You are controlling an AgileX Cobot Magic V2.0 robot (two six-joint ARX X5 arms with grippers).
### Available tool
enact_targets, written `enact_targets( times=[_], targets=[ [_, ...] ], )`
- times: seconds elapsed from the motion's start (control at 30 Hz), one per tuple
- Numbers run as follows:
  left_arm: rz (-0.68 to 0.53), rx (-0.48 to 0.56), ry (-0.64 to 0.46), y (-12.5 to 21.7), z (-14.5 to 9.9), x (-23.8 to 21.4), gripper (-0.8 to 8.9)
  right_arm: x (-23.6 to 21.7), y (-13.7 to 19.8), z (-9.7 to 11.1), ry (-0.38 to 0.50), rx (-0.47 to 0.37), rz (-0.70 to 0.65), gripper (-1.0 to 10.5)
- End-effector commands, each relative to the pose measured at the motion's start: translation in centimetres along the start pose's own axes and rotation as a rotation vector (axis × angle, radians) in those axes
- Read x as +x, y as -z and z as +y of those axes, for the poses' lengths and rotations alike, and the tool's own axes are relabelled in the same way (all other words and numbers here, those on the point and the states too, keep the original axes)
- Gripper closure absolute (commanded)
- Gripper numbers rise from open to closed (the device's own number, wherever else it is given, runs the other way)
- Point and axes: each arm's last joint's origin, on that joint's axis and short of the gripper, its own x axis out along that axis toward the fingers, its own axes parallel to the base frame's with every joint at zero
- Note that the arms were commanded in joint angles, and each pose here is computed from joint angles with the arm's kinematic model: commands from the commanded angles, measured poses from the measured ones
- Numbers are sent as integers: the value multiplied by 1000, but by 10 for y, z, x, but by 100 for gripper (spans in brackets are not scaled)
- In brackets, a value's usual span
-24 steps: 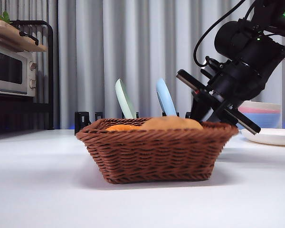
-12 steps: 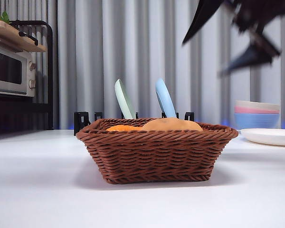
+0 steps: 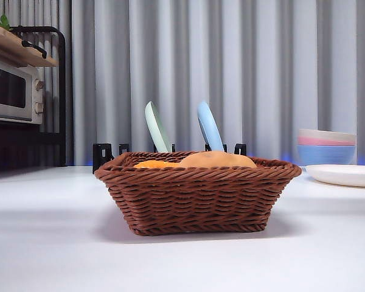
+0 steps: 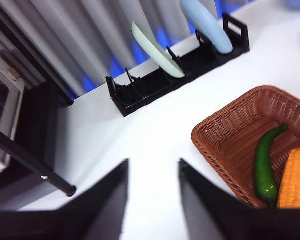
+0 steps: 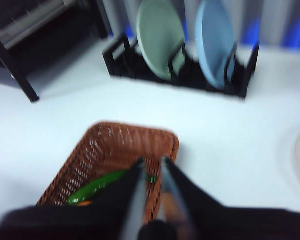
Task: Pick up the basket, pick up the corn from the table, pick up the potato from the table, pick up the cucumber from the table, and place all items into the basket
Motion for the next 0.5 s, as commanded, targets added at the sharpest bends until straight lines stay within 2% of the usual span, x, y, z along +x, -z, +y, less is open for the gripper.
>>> enact_targets(
  times=[0.03,0.13,0.37,0.43,0.5],
  targets=[
    [-22,-4,46,34,-3,4,822,-6,18,5,-12,-64,-24,958],
    [-48,-28,131,58,-5,5,822,-7,39,7,-26,-72,-36,958],
    [-110,-23,471,99,-16,6,822,-3,95,10,-70,-66,-26,958],
    [-111,-4,520,104,-19,8,822,-2,101,10,-70,-36,-2,957],
    [-115,13,524,104,-19,8,821,0,102,9,-62,43,14,944]
  ],
)
